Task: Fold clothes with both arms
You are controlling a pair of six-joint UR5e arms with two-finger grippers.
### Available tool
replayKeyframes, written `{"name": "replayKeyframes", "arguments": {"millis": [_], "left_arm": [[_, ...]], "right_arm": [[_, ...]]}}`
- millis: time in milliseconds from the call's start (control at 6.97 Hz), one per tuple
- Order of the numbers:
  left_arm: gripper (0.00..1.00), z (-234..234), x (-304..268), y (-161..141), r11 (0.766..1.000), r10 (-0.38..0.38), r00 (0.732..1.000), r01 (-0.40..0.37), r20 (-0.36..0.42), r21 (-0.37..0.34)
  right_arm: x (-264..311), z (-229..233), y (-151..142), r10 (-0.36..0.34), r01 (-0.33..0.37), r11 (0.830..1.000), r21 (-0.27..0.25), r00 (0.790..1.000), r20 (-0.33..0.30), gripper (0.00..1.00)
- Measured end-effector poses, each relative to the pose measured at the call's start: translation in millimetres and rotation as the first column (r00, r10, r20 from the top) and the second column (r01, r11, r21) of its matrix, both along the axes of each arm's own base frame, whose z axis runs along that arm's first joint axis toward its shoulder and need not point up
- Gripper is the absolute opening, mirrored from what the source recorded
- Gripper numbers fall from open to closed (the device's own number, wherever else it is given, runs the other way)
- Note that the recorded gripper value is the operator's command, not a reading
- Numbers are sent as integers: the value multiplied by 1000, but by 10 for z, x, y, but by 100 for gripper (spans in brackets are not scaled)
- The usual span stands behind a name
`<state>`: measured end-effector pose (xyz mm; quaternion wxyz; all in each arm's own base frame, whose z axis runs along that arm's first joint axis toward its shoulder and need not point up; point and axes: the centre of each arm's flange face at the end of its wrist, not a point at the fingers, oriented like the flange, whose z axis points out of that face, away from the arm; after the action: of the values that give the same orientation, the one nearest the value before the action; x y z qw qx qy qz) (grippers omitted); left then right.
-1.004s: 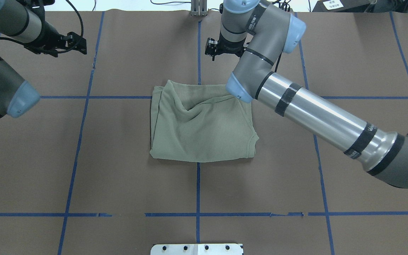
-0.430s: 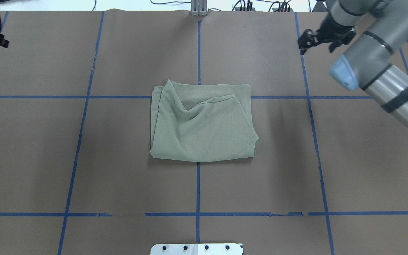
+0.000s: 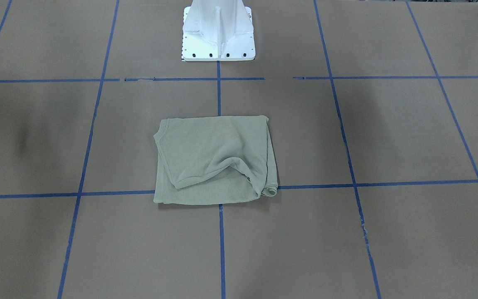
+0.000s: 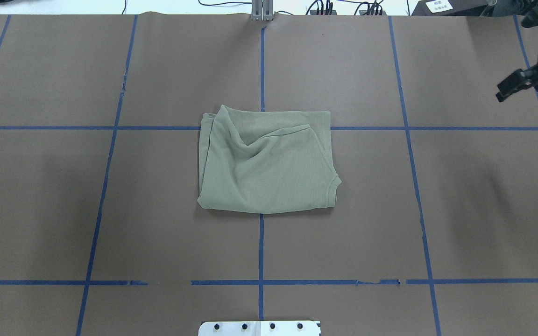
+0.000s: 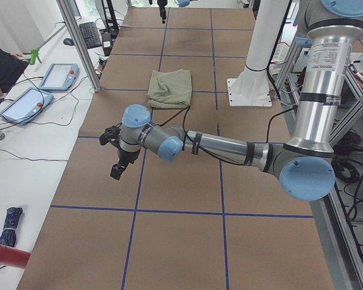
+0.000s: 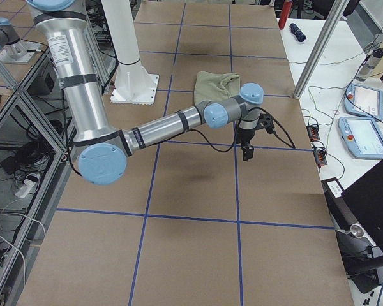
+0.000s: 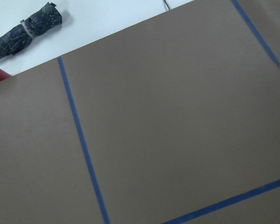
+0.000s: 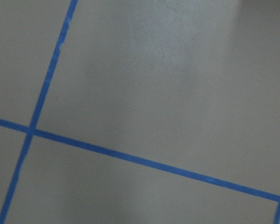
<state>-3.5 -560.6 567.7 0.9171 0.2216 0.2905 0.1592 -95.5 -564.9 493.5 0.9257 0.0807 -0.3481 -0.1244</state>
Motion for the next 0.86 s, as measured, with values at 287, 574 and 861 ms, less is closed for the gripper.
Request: {"name": "replayKeyframes", "arguments": {"millis": [287, 574, 861], "left_arm": [[100, 653, -511, 255, 999, 30, 998, -29, 50, -30], [100, 927, -679, 349, 998, 16, 998, -12, 57, -54], [100, 1368, -712, 509, 994, 11, 998, -4, 64, -108]], "right_arm": [[867, 549, 388, -61, 61, 998, 26, 998, 22, 100], [1164, 1003, 639, -52, 53, 998, -39, 998, 23, 100], [1213, 1193, 753, -45, 47, 996, -77, 999, 22, 100]]}}
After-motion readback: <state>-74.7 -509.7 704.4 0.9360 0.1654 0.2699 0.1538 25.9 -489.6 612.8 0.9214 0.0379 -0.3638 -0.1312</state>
